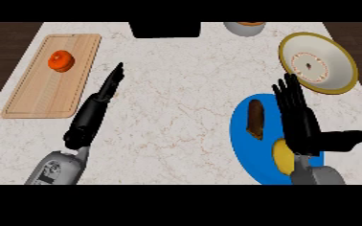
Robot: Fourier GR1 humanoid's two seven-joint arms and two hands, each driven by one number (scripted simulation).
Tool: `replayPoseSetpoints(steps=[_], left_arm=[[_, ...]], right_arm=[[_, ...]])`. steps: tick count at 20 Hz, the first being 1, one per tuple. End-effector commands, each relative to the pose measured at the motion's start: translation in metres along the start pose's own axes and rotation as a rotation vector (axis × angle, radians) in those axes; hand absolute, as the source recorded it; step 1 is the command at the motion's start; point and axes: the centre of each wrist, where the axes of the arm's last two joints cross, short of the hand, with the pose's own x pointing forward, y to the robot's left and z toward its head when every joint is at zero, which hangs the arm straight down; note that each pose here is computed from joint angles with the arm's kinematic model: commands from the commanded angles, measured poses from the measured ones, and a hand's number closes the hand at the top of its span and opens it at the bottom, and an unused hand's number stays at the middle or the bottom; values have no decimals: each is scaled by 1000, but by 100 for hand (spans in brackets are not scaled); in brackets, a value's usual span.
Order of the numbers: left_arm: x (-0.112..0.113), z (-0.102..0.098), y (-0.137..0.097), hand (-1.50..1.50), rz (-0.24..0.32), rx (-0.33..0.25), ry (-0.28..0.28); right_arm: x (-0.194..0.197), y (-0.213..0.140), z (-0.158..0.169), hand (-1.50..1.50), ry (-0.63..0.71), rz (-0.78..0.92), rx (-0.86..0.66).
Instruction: Pick the lemon from the plate and place it in the bowl
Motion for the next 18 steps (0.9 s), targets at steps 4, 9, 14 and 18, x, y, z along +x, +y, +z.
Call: replayPoseSetpoints(steps=[4,9,14,18], left_arm=[[8,-10,50,0,-87,249,59],[6,4,60,0,-92,340,149],[22,-5,47,0,-66,334,163],[26,0,69,0,-71,335,172]], right_arm=[[45,-63,-6,150,-78,-59,370],[63,-177,18,-150,-175,197,-60],[76,-217,49,-150,-264,193,329],[112,-231,42,-150,-273,423,426]])
